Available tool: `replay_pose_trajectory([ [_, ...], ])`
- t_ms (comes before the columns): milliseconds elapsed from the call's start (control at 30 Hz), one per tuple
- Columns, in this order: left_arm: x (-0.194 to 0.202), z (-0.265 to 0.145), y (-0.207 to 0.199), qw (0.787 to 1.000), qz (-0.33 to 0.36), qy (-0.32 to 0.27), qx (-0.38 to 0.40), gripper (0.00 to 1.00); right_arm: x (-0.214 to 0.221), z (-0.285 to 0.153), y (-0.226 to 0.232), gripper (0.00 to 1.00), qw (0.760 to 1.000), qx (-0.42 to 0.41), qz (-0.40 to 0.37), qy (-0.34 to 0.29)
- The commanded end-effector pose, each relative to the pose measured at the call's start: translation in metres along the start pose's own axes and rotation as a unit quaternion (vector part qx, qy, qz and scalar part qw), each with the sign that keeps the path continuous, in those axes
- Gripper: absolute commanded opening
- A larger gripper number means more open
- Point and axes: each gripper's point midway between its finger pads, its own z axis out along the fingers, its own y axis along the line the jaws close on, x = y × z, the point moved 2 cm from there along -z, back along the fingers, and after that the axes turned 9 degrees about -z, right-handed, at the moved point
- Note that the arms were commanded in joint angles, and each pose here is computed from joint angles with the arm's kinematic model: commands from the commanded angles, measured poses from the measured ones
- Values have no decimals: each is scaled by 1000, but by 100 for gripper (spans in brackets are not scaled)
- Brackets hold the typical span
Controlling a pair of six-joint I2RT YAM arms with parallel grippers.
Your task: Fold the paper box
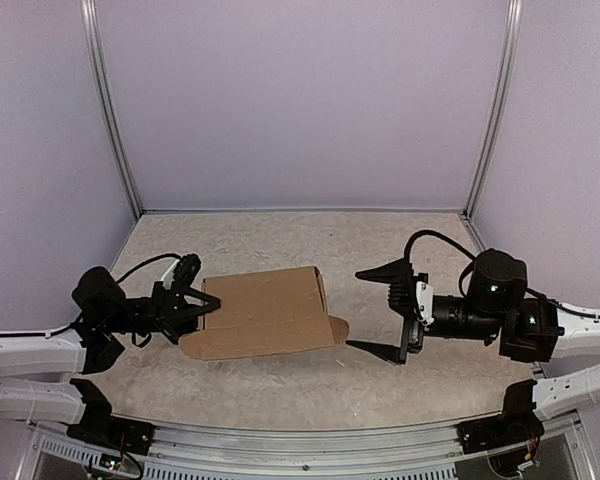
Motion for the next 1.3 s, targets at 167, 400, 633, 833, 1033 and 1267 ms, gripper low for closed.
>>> replay_pose_trajectory([
  [167,28,-14,-21,997,18,74,15,21,-14,8,8,100,934,111,-336,50],
  [400,41,-19,-44,994,44,97,34,20,-24,20,41,100,832,130,-534,81],
  [633,49,-20,-49,993,42,107,38,14,-53,25,61,100,806,136,-574,49],
  [833,57,-15,-55,991,47,117,48,14,-68,34,69,100,792,138,-594,32],
  [1033,65,-12,-57,989,46,130,52,13,-73,45,73,95,784,143,-603,26],
  [1267,68,-12,-53,989,48,132,45,13,-80,52,78,78,778,152,-610,20],
])
